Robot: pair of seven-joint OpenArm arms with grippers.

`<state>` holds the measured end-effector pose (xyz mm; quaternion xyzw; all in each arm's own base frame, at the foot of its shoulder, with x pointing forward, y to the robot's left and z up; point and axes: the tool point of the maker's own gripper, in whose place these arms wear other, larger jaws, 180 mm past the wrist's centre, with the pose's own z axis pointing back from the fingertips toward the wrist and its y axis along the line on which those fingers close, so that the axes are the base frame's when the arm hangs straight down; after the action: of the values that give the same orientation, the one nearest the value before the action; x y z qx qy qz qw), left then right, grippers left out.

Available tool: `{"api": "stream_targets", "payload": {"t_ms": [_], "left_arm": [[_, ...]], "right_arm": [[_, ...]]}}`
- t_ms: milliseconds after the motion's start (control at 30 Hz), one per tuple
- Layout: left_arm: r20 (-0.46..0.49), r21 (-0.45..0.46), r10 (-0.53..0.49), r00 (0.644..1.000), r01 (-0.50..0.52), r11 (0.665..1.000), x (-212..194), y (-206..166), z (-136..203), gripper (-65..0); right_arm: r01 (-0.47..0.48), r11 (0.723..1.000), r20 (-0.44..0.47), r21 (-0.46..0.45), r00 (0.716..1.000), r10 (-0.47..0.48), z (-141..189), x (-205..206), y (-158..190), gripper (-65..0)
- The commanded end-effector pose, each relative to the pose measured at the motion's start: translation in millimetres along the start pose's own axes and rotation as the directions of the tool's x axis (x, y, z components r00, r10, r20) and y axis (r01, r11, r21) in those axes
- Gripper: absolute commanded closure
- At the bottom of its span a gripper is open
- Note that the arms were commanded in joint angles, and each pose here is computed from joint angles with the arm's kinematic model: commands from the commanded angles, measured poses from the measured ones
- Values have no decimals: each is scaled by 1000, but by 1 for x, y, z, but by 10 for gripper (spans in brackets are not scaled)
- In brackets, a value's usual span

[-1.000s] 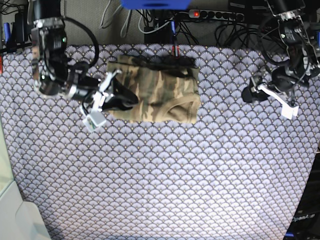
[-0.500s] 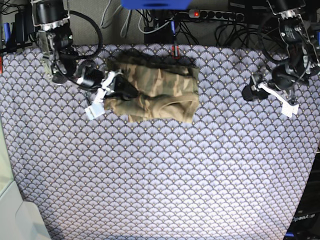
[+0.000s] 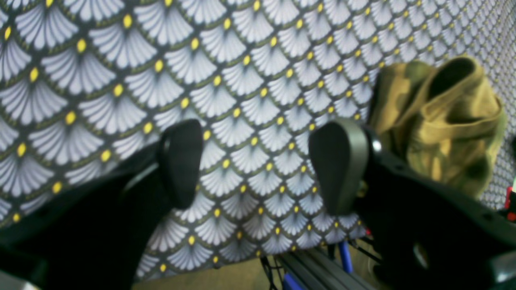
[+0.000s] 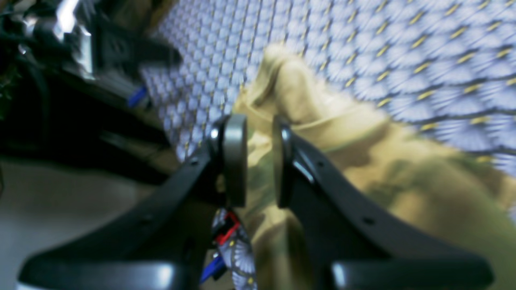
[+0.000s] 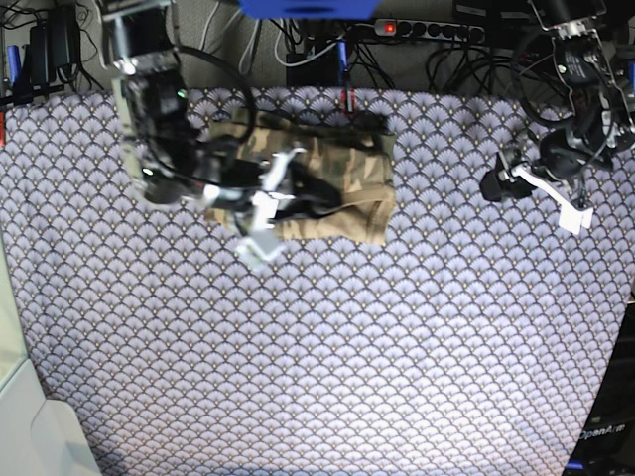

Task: Fold the T-shirt properly
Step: 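Grasp the bundle edge with the right gripper and tuck it under, then grasp the bundle with both grippers and rotate it upright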

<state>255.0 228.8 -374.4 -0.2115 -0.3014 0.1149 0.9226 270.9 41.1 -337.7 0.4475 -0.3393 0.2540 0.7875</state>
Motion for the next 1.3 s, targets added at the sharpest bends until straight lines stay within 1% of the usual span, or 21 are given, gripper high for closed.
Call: {"api": "stream_targets", "payload": {"t_ms": [0,100,167,333,400,500,600,667,733,833,867,900,933,967,1000,1067,1100,1133,1167,1200,1267], "left_arm": [[33,-7,-16,999,16,1000,11,-2,5,-438],[32,-6,-16,999,16,1000,11,-1,5,-438],[31,-2,-14,999,15,1000,10,0,5,-438],[55,28,12,998,-14,999,15,13,15,-438],[64,36,17,998,-19,999,17,17,17,-438],[68,51,5,998,-9,999,21,22,22,-438],[68,54,3,998,-6,999,22,22,22,-438],[66,54,2,998,-6,999,21,22,22,-438],[63,44,-4,998,1,999,20,18,22,-437],[10,23,-34,999,33,999,10,7,19,-432],[-2,8,-62,998,62,998,8,-3,18,-415],[-12,-7,-91,996,91,996,6,-12,17,-376],[-16,-17,-122,992,122,992,6,-22,16,-317],[-29,-32,-145,989,144,989,1,-30,14,-241],[-36,-47,-163,986,161,986,-3,-37,13,-151],[-48,-72,-189,981,185,980,-6,-49,9,0],[-64,-87,-201,978,195,977,-11,-54,7,0],[-78,-104,-214,974,205,973,-15,-60,3,-24],[-84,-114,-224,971,214,970,-17,-64,2,-30],[-93,-124,-230,969,218,968,-21,-67,0,-19],[-119,-140,-244,962,227,964,-29,-71,-3,-6]], "right_arm": [[-22,999,59,34,998,20,-5,22,4,-98],[-11,997,59,76,998,6,-23,24,8,-98],[5,995,41,99,999,-9,-36,20,7,-98],[112,989,10,95,994,-113,-54,-7,-11,-98],[123,988,-15,99,992,-122,-58,-21,-10,-98],[123,986,-23,114,992,-121,-63,-26,-4,-98],[82,988,3,133,997,-83,-61,-14,5,-98],[7,988,16,152,1000,-10,-54,2,17,-98],[-79,981,22,175,997,76,-47,18,34,-98],[-179,969,49,167,984,174,-26,33,48,-98],[-202,966,62,160,979,195,-18,36,51,-98],[-228,961,74,155,973,219,-11,39,55,-98],[-252,956,81,147,967,242,-4,42,57,-98],[-271,953,92,133,961,261,3,45,57,-98],[-282,953,101,112,957,272,13,47,55,-97],[-289,956,102,54,954,282,31,49,42,-67],[-274,961,100,16,957,271,41,46,31,-39],[-254,966,101,-36,961,257,55,45,16,-2],[-238,968,105,-83,964,246,67,45,3,0],[-217,967,111,-134,966,232,81,45,-10,0],[-171,955,130,-243,970,207,112,44,-35,0]]}}
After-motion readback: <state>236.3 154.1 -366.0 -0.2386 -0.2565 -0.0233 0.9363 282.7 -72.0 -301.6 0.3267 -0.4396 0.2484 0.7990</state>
